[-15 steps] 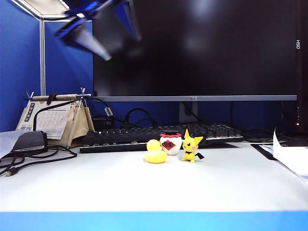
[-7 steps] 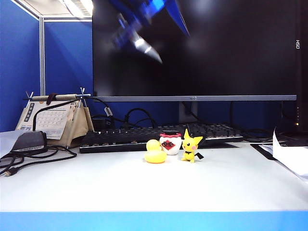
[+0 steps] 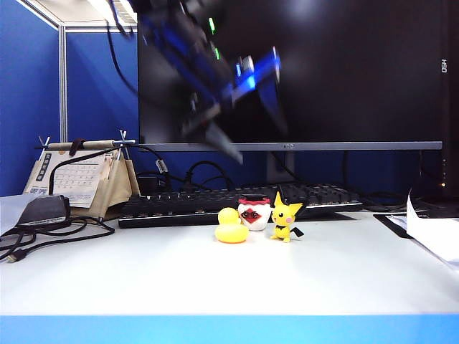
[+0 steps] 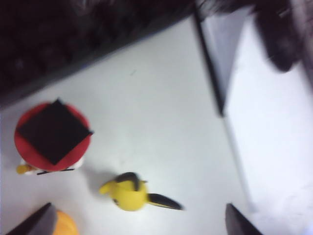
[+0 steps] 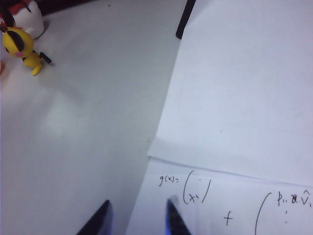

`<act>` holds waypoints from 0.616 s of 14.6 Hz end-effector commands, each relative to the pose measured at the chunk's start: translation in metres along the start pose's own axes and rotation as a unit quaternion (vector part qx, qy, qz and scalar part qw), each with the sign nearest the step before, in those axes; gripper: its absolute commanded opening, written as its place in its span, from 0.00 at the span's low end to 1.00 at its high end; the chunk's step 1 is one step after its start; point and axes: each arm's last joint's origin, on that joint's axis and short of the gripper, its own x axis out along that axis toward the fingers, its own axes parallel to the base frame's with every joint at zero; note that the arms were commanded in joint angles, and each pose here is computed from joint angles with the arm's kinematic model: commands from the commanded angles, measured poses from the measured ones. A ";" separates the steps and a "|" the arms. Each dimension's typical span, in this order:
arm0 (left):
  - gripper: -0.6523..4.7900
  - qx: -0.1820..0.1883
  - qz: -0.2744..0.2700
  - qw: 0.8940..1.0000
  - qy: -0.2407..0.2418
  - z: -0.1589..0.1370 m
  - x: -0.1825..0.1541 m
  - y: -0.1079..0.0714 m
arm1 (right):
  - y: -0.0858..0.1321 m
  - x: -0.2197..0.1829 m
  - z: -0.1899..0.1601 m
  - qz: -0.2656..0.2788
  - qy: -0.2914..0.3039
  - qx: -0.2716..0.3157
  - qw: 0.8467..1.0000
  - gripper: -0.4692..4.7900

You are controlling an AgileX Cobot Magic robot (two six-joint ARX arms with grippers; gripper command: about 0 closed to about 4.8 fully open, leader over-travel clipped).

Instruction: Pick up the doll with a different color than the other dolls and place it near you.

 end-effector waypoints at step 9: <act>1.00 0.047 0.062 0.997 -0.030 0.015 0.017 0.025 | 0.000 0.000 0.001 0.003 -0.008 0.004 1.000 0.36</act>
